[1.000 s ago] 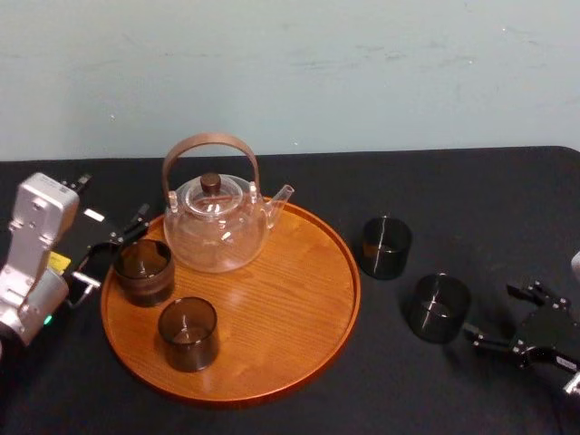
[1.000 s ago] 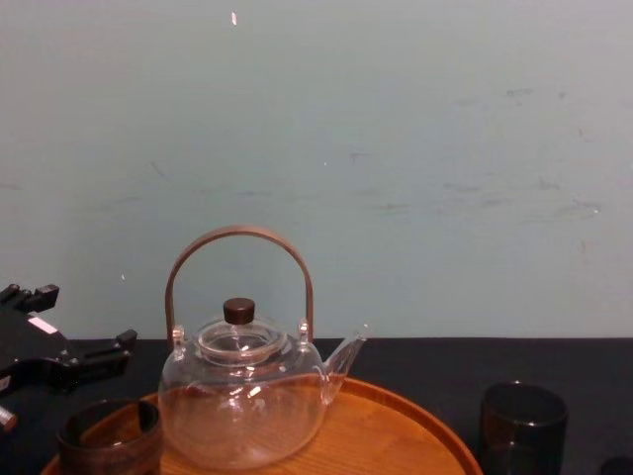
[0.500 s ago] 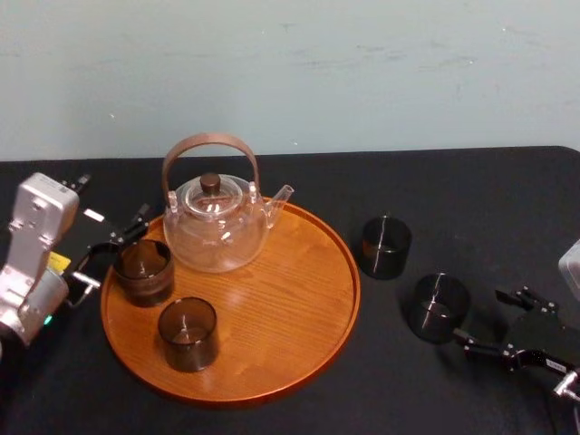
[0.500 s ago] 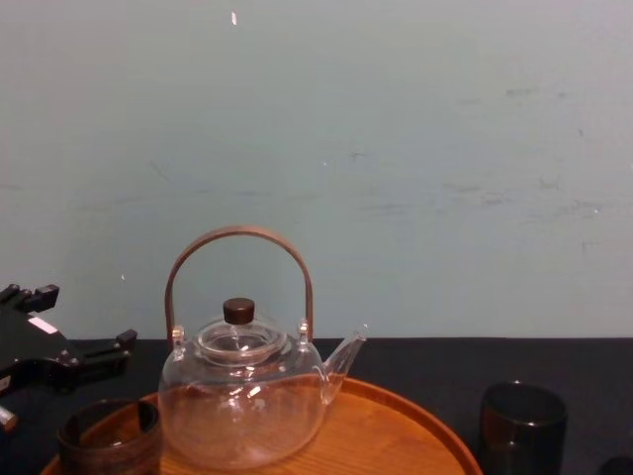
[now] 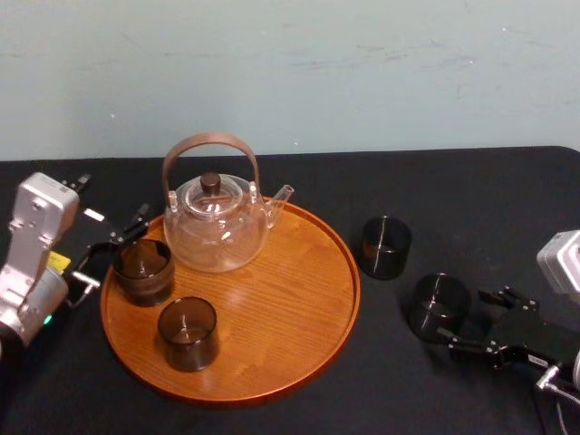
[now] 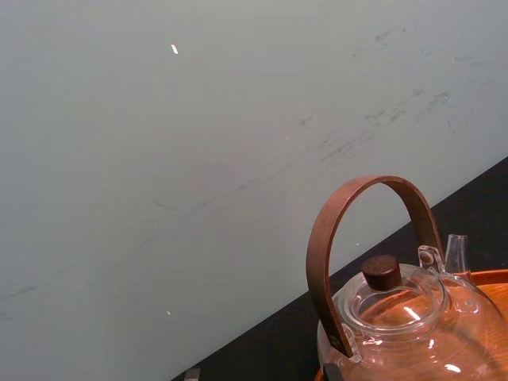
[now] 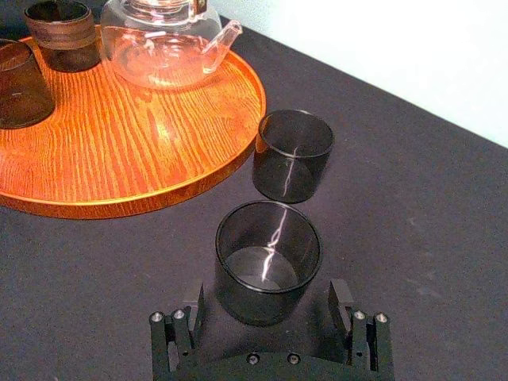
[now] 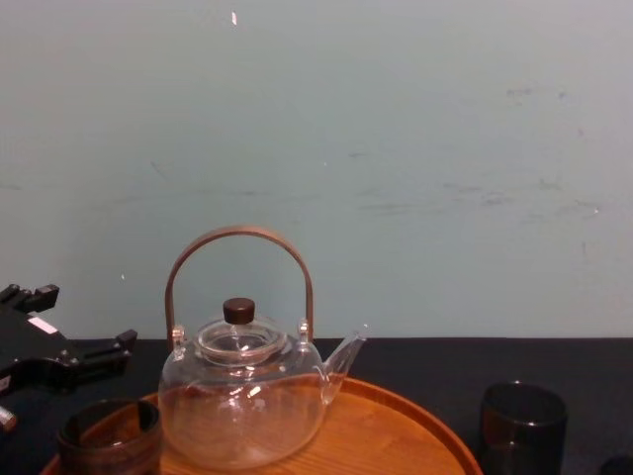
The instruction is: Pick up the glass from the table and place it on the tray.
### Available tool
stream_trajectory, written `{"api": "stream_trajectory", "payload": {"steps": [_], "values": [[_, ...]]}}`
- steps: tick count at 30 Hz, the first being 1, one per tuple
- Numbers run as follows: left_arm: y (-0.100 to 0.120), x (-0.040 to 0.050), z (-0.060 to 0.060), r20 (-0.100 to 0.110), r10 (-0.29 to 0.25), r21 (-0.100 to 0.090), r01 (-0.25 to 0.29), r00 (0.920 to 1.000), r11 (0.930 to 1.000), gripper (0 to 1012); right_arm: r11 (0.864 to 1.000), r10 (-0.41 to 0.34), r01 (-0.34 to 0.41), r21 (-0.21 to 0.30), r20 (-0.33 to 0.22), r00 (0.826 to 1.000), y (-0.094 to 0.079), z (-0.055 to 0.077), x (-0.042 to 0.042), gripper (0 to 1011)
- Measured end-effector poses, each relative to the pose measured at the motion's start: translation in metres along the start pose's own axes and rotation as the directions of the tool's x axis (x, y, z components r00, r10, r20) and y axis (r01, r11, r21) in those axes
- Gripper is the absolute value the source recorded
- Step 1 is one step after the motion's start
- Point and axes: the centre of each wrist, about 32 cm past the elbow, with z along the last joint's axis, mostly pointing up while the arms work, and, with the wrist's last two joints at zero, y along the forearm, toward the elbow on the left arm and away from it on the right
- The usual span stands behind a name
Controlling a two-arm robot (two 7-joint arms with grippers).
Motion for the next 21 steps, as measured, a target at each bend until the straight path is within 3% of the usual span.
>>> {"api": "stream_trajectory", "payload": {"steps": [21], "values": [[0.0,0.0,0.0,0.0,0.0,0.0,0.0,1.0,1.0,1001,1.0,0.013,-0.013,-0.026,-0.026,1.0,0.028,0.005,0.0078,1002]]}}
